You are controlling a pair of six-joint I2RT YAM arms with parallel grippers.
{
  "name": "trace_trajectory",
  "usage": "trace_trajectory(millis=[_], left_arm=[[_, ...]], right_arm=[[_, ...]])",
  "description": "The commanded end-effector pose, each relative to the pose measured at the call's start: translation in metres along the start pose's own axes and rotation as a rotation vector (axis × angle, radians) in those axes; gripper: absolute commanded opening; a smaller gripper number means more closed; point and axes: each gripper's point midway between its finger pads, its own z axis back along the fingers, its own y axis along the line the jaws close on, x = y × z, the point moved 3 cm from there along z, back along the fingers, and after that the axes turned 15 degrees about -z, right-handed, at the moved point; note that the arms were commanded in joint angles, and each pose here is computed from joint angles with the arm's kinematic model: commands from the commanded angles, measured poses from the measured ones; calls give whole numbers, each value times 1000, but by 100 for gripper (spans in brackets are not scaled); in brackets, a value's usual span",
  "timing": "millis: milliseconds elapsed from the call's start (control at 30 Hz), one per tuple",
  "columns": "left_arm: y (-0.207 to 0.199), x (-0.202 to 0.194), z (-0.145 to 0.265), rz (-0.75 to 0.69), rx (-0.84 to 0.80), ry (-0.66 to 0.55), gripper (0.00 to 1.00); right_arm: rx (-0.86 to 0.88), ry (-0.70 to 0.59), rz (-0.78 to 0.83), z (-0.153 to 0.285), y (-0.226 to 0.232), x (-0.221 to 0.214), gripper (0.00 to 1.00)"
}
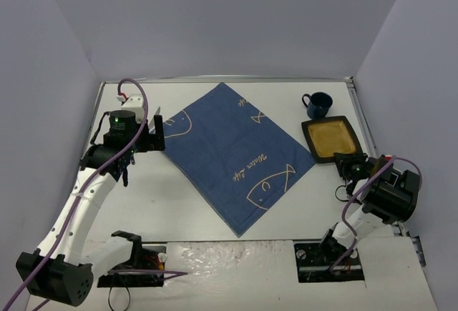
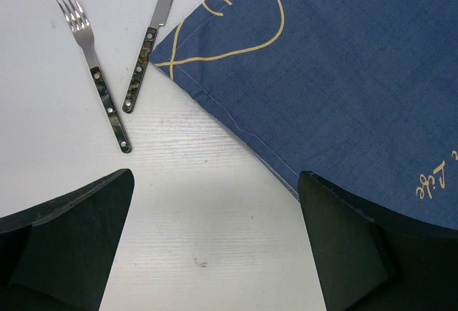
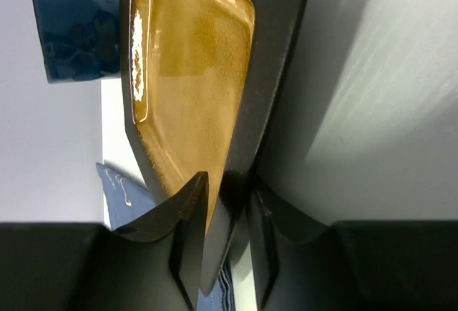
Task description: Set the dinner table for one person
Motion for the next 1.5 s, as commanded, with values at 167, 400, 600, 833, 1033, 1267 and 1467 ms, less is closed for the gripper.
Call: trace_trajectory(millis=[167,400,600,833,1033,1267,1467], left_arm=[[4,16,4,-12,19,-59,97],[1,18,1,-5,1,-58,97],[3,18,0,0,10,-57,97],[2,19,-2,6,7,-57,97],[4,19,0,5,22,-67,97],[5,19,-2,7,24,-64,97],[7,18,-1,8,35,-72,97]], right_arm=[[-126,-51,-38,16,-33,6,0],[-30,-95,-11,43,21,13,0],[92,-106,19,75,75,13,0],[233,11,39,92,109,-13,0],[362,99,97,107,142,-34,0],[514,311,218,113,187,-114,0],[585,377,223,95,205,-188,0]])
